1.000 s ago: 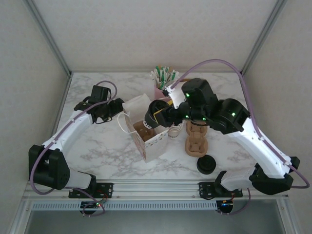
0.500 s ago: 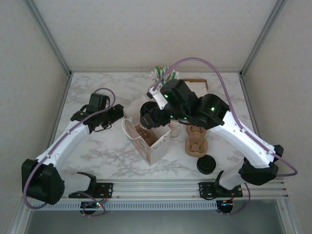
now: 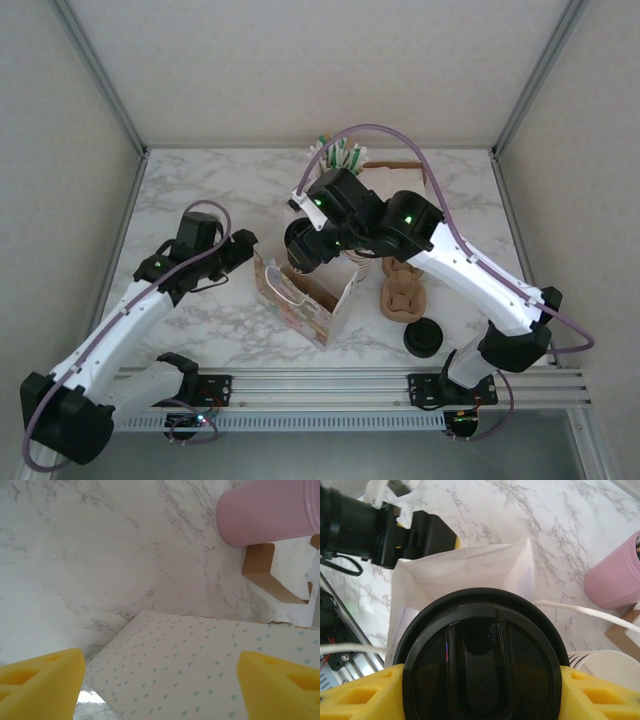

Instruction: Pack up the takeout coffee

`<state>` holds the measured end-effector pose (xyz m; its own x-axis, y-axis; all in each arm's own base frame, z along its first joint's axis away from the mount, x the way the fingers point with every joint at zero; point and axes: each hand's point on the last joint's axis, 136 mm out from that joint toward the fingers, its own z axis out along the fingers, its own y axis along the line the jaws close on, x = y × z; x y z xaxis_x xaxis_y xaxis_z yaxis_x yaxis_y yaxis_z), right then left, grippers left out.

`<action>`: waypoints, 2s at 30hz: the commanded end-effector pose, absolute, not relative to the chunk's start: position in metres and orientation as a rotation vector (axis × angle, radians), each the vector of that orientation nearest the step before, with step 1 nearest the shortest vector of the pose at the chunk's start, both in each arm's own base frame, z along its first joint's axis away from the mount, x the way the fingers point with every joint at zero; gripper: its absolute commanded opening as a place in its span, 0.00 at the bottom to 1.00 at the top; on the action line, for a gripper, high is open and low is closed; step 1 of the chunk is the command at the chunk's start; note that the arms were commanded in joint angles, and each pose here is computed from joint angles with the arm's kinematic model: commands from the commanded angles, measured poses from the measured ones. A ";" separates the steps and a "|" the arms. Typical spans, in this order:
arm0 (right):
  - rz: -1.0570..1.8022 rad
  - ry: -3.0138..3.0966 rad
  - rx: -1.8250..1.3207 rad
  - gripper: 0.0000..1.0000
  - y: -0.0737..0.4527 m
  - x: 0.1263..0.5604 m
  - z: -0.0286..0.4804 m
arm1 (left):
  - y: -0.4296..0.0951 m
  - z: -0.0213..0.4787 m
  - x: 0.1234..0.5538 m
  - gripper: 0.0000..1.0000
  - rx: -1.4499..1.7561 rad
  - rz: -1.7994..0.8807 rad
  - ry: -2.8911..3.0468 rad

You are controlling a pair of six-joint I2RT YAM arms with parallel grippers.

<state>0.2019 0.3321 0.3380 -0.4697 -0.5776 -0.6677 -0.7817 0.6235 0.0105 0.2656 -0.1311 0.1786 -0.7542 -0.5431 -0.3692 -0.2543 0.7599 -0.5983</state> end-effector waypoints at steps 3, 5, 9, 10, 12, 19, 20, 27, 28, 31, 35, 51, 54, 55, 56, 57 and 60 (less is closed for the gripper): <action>0.443 2.202 -1.150 0.54 0.346 0.193 0.329 | -0.119 0.184 0.244 0.79 -0.691 -0.726 2.374; 0.447 2.200 -1.182 0.54 0.351 0.191 0.324 | -0.119 0.187 0.239 0.79 -0.714 -0.754 2.353; 0.477 2.177 -1.267 0.54 0.362 0.181 0.312 | -0.120 0.190 0.231 0.79 -0.710 -0.786 2.343; 0.488 2.174 -1.282 0.54 0.364 0.179 0.309 | -0.117 0.191 0.229 0.79 -0.703 -0.766 2.345; 0.502 2.173 -1.308 0.54 0.366 0.176 0.301 | -0.109 0.199 0.226 0.79 -0.675 -0.703 2.345; 0.463 2.184 -1.369 0.53 0.368 0.176 0.277 | -0.086 0.236 0.217 0.82 -0.521 -0.521 2.338; 0.459 2.186 -1.377 0.53 0.368 0.177 0.274 | -0.087 0.240 0.216 0.82 -0.495 -0.521 2.343; 0.405 2.192 -1.430 0.53 0.369 0.180 0.259 | -0.104 0.270 0.211 0.80 -0.281 -0.589 2.357; 0.395 2.191 -1.438 0.54 0.369 0.181 0.257 | -0.106 0.274 0.209 0.79 -0.252 -0.600 2.356; 0.375 2.184 -1.468 0.54 0.370 0.182 0.251 | -0.120 0.289 0.204 0.77 -0.140 -0.682 2.342; 0.375 2.187 -1.486 0.54 0.373 0.182 0.247 | -0.134 0.299 0.199 0.71 -0.032 -0.754 2.345; 0.312 2.237 -1.550 0.53 0.368 0.180 0.220 | -0.157 0.286 0.201 0.66 0.077 -0.860 2.397; 0.302 2.248 -1.555 0.53 0.368 0.180 0.215 | -0.161 0.283 0.202 0.63 0.073 -0.882 2.404; 0.305 2.251 -1.559 0.53 0.369 0.180 0.213 | -0.162 0.281 0.202 0.62 0.073 -0.891 2.406; 0.305 2.254 -1.562 0.53 0.369 0.179 0.212 | -0.163 0.279 0.202 0.62 0.072 -0.892 2.412; 0.308 2.256 -1.565 0.53 0.369 0.179 0.210 | -0.162 0.277 0.203 0.62 0.067 -0.890 2.416; 0.304 2.264 -1.573 0.54 0.369 0.178 0.206 | -0.162 0.271 0.203 0.60 0.058 -0.886 2.428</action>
<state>0.1836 0.3682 0.2144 -0.3260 -0.8387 -0.4363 -0.9254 0.3774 -0.0340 0.2045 -0.1568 0.2739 -0.8425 -0.1537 -0.5163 0.2033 0.7968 -0.5690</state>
